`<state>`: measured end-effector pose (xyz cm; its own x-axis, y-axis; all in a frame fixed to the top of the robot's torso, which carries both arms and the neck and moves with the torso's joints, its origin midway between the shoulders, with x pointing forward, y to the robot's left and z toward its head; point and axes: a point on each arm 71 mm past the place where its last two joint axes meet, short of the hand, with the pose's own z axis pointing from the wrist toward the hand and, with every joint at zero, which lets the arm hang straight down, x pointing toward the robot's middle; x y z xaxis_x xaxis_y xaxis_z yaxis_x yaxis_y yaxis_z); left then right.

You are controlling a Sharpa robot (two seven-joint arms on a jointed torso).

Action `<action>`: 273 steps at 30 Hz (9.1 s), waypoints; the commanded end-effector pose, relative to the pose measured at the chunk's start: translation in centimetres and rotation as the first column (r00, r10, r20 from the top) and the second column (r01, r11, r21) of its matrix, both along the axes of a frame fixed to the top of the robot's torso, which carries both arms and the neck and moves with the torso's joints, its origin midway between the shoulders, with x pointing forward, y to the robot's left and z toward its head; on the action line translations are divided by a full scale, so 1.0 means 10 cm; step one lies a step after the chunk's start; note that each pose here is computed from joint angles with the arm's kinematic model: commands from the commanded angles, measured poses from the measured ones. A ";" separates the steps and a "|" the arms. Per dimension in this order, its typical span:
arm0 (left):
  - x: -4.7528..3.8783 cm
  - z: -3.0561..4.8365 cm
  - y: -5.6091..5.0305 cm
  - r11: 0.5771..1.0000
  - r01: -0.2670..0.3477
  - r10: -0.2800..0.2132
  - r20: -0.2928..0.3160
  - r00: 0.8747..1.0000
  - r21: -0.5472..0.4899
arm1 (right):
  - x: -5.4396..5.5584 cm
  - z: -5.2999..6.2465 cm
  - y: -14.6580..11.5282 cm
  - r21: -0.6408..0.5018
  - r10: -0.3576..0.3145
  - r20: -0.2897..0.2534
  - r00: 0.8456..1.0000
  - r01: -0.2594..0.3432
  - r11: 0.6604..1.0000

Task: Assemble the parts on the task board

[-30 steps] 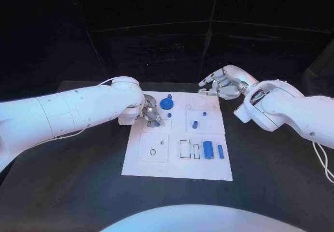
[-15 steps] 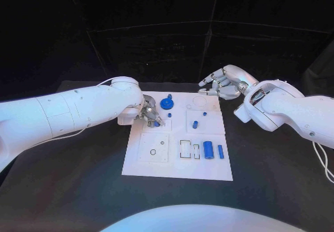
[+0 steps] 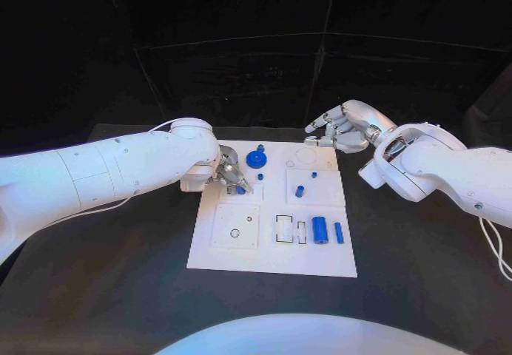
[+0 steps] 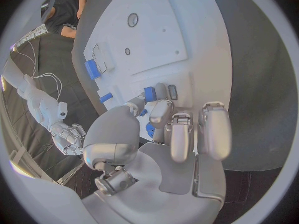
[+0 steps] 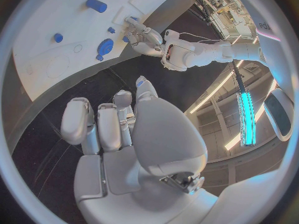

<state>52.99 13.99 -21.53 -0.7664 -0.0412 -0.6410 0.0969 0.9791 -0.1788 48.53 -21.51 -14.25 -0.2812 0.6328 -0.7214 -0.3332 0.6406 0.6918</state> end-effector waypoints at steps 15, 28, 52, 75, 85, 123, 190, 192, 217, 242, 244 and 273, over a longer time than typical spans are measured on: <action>-0.015 0.041 0.04 0.994 -0.072 0.075 0.040 0.996 -0.087 | 0.00 0.01 -0.01 0.002 0.002 0.004 1.000 -0.002 1.000; -0.016 0.050 0.06 0.993 -0.076 0.080 0.039 0.996 -0.089 | 0.00 0.01 -0.01 0.002 0.001 0.003 1.000 -0.001 1.000; -0.073 0.056 0.12 0.995 -0.060 0.061 0.017 0.998 -0.080 | 0.01 0.01 -0.01 0.000 0.000 0.001 1.000 0.000 1.000; -0.092 0.073 0.12 0.994 -0.063 0.065 0.015 0.998 -0.094 | 0.02 0.00 -0.01 -0.001 -0.001 0.000 1.000 0.001 1.000; -0.083 0.079 0.11 0.991 -0.079 0.082 0.020 0.996 -0.111 | 0.02 0.00 -0.01 -0.002 -0.001 -0.003 1.000 0.001 1.000; -0.038 0.126 0.05 0.982 -0.107 0.113 0.027 0.993 -0.154 | 0.02 0.00 0.00 -0.004 0.003 -0.008 1.000 -0.003 1.000; 0.144 0.269 -0.21 0.997 0.055 -0.052 -0.055 0.997 0.054 | 0.02 -0.01 0.02 -0.003 0.004 -0.010 1.000 -0.004 1.000; 0.150 0.257 -0.21 0.997 0.053 -0.050 -0.055 0.997 0.058 | 0.02 -0.01 0.03 -0.003 0.005 -0.010 1.000 -0.005 1.000; 0.161 0.164 -0.19 0.997 0.045 -0.038 -0.100 0.994 0.065 | 0.03 -0.01 0.04 -0.003 0.008 -0.011 1.000 -0.008 1.000; 0.131 0.141 -0.18 0.996 0.062 -0.052 -0.139 0.989 0.068 | 0.03 -0.01 0.04 -0.003 0.009 -0.010 1.000 -0.009 1.000; 0.130 0.139 -0.18 0.996 0.062 -0.052 -0.140 0.989 0.069 | 0.03 -0.01 0.04 -0.003 0.009 -0.010 1.000 -0.009 1.000; 0.158 0.130 -0.19 0.997 0.046 -0.037 -0.127 0.991 0.064 | 0.02 -0.01 0.04 -0.001 0.009 -0.008 1.000 -0.009 1.000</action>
<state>54.69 12.24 -20.13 -0.8358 0.0263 -0.5483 0.1154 0.9849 -0.1287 48.78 -21.18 -14.44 -0.2913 0.6285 -0.7212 -0.3271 0.6430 0.6925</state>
